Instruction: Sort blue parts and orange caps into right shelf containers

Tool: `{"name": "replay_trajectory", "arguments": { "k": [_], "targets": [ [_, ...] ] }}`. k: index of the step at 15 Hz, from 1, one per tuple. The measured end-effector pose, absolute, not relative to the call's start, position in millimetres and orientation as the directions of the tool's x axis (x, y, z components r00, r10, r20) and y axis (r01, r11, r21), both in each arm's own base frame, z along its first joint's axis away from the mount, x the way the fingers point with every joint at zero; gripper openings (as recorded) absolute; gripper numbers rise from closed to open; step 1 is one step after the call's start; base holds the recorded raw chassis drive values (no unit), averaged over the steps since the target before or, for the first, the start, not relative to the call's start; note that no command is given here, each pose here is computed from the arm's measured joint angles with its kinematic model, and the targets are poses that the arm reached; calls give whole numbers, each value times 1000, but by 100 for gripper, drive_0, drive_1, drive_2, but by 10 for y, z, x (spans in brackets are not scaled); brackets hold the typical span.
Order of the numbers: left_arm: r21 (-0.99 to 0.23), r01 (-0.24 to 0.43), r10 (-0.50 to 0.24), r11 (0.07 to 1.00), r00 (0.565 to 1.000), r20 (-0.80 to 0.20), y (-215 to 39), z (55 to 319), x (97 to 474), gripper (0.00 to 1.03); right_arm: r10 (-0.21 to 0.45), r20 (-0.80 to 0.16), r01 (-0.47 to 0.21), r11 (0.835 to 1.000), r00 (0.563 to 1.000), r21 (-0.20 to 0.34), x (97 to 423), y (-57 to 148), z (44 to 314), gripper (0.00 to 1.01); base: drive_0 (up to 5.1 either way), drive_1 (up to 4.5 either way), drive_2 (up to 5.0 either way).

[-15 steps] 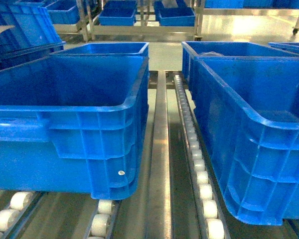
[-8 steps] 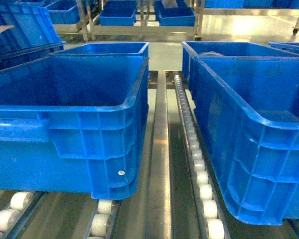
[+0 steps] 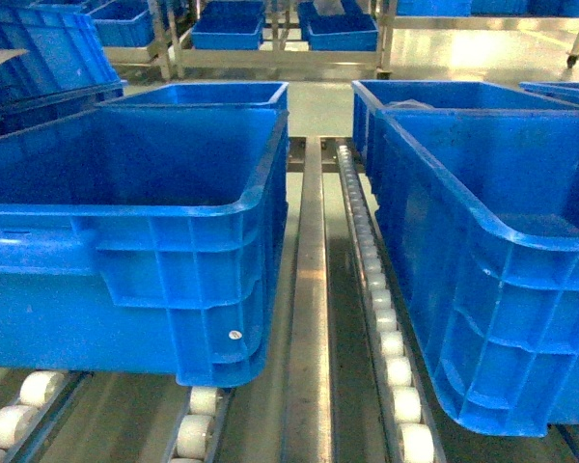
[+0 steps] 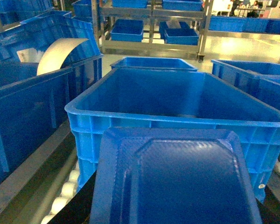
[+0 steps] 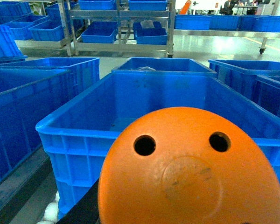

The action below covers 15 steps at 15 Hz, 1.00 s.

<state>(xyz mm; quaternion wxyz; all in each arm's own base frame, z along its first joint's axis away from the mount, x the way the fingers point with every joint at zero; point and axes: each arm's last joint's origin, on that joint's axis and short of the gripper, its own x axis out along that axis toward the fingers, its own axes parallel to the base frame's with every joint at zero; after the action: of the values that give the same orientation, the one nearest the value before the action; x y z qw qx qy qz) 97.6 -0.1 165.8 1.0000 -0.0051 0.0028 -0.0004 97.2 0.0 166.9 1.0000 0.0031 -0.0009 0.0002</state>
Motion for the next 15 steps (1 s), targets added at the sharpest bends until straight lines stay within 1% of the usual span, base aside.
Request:
{"name": "replay_trajectory", "arguments": {
  "k": [15],
  "targets": [
    [-10,1,-1,1000,1000,-6,-1,1658,976,41,0,2,0,1000,1000,6,972,0,1669,43,0,0,0]
  ]
}}
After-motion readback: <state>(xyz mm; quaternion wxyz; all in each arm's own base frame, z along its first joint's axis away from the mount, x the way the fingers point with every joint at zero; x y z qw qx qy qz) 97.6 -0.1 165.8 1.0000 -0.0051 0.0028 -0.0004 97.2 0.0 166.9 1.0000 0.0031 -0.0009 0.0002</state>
